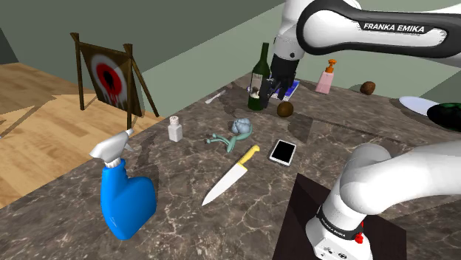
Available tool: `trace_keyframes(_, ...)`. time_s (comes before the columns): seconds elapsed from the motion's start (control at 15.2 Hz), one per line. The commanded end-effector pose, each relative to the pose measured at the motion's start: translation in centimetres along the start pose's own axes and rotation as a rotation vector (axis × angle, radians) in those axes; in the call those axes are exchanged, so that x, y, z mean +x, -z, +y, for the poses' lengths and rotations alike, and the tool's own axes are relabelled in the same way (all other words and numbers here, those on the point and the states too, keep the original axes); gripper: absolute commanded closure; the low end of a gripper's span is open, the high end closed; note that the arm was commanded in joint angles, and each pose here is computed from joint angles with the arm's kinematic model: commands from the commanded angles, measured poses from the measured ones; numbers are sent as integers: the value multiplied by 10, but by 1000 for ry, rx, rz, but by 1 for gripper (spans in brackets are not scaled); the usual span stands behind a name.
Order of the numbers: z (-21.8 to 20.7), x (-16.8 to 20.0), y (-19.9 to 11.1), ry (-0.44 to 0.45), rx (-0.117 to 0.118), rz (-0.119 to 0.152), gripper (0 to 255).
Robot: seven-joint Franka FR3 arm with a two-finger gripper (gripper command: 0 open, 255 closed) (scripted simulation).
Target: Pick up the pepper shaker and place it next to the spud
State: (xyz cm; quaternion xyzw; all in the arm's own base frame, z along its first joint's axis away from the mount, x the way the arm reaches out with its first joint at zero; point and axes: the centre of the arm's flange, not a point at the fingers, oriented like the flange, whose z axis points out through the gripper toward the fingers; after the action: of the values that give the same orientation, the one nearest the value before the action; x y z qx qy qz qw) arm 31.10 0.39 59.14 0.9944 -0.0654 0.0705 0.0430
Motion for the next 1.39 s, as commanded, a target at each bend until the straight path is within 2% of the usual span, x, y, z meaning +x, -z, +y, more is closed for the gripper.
trace_keyframes(0.0,0,0,0,0,0,0,0)
trace_keyframes(1.32,-203,171,-49,52,-26,-31,0)
